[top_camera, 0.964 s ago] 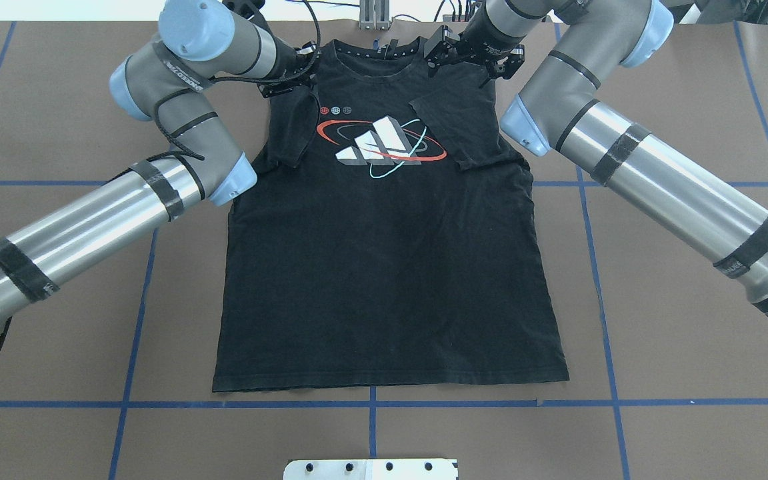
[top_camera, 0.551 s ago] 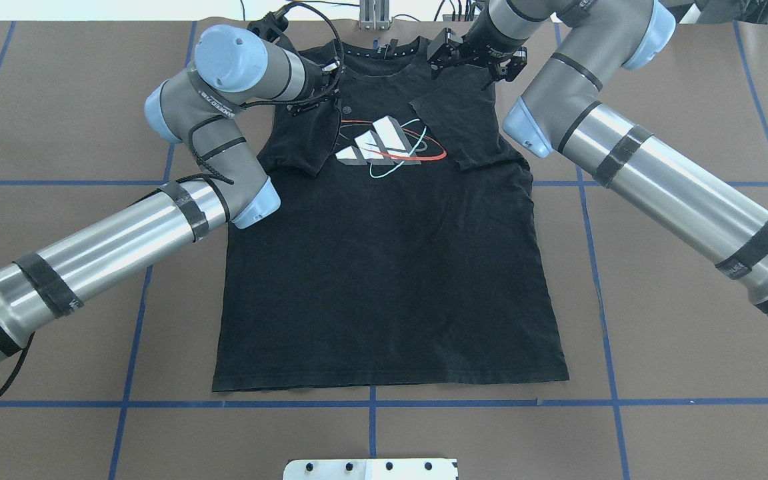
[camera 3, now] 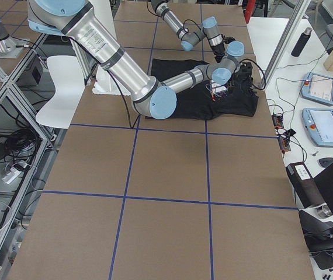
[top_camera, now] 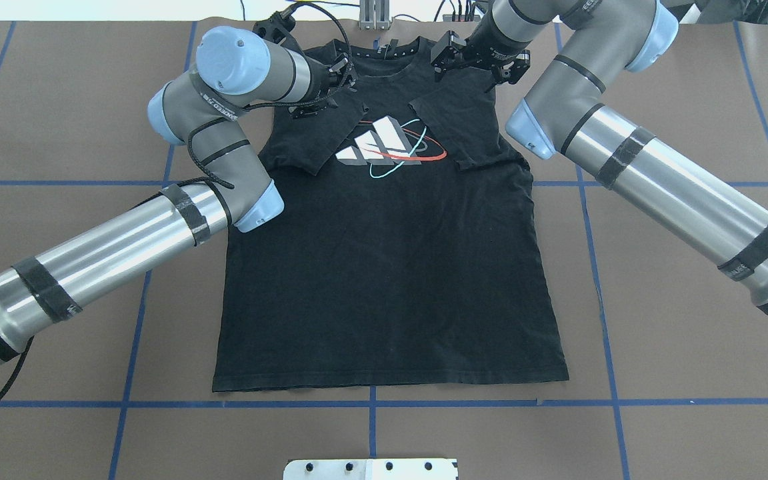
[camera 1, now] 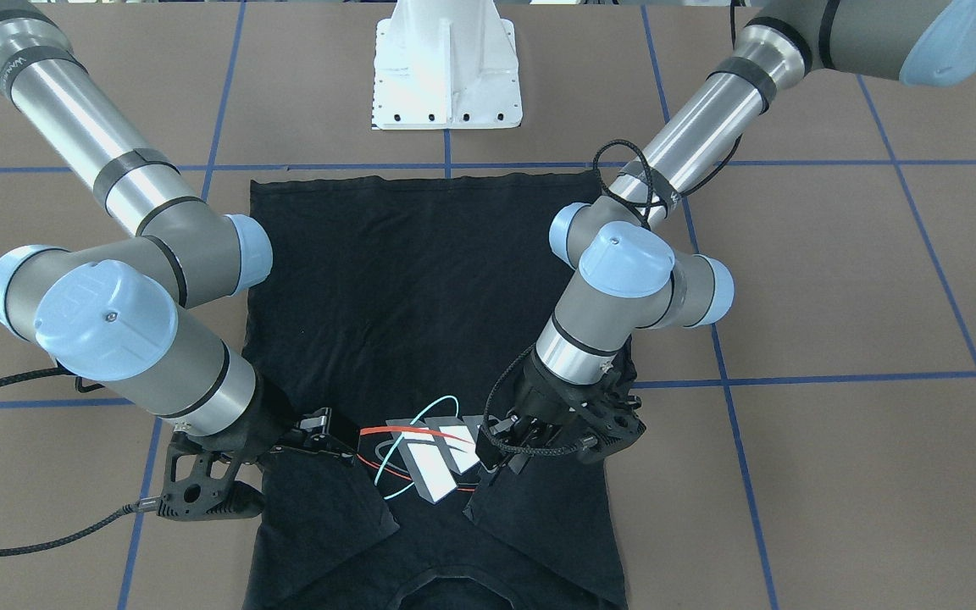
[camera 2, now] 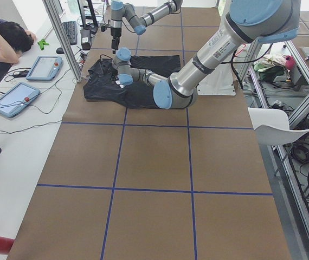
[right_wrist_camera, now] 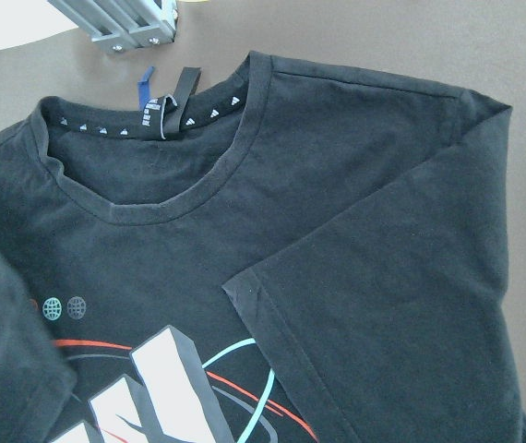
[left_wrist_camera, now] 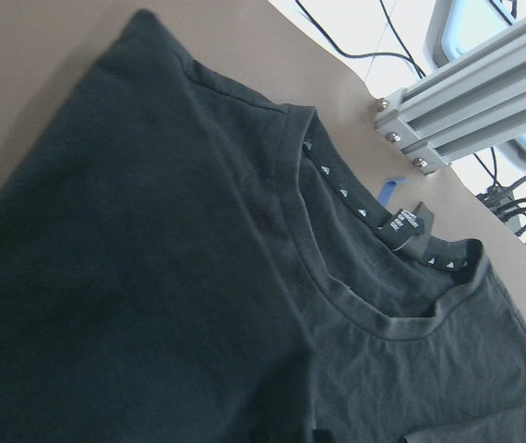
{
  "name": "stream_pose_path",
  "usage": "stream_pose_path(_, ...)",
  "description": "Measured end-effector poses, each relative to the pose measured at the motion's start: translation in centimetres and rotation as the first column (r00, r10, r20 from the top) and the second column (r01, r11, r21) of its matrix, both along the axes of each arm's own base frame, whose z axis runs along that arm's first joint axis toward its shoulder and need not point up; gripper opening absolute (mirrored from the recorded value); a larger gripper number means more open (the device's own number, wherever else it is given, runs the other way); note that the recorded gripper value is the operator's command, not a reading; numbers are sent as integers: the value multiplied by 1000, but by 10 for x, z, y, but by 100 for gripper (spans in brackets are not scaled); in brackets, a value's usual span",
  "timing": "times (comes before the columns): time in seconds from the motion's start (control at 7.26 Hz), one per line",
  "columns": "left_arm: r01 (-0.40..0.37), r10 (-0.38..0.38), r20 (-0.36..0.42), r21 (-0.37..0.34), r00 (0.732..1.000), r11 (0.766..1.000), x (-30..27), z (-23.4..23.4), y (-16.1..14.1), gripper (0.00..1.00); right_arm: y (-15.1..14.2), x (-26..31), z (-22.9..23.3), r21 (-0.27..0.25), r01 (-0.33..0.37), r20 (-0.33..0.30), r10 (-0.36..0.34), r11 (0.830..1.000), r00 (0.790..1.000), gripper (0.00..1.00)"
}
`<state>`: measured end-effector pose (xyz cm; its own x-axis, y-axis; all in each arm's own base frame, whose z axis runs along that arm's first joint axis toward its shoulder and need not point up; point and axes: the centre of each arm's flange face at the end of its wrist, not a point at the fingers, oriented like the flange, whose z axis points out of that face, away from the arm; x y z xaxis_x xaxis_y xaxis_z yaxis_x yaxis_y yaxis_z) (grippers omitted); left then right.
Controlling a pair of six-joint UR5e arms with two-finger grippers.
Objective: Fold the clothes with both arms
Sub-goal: 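Fold the other sleeve inward toward the collar with the left gripper, then release the sleeves and move the right gripper to the near hem corner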
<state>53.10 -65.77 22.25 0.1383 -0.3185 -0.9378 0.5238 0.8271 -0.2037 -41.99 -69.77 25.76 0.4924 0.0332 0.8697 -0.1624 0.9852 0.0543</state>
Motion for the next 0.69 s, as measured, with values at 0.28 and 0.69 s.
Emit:
stream_pose_path(0.28, -86, 86, -20, -1, 996, 996, -35, 2, 22, 100, 30, 21, 11, -35, -15, 28, 16, 999, 999, 100)
stream_pose_path(0.69, -179, 177, 42, 47, 983, 983, -130, 33, 108, 100, 136, 69, 18, -104, 7, 7, -6, 995, 1000, 100)
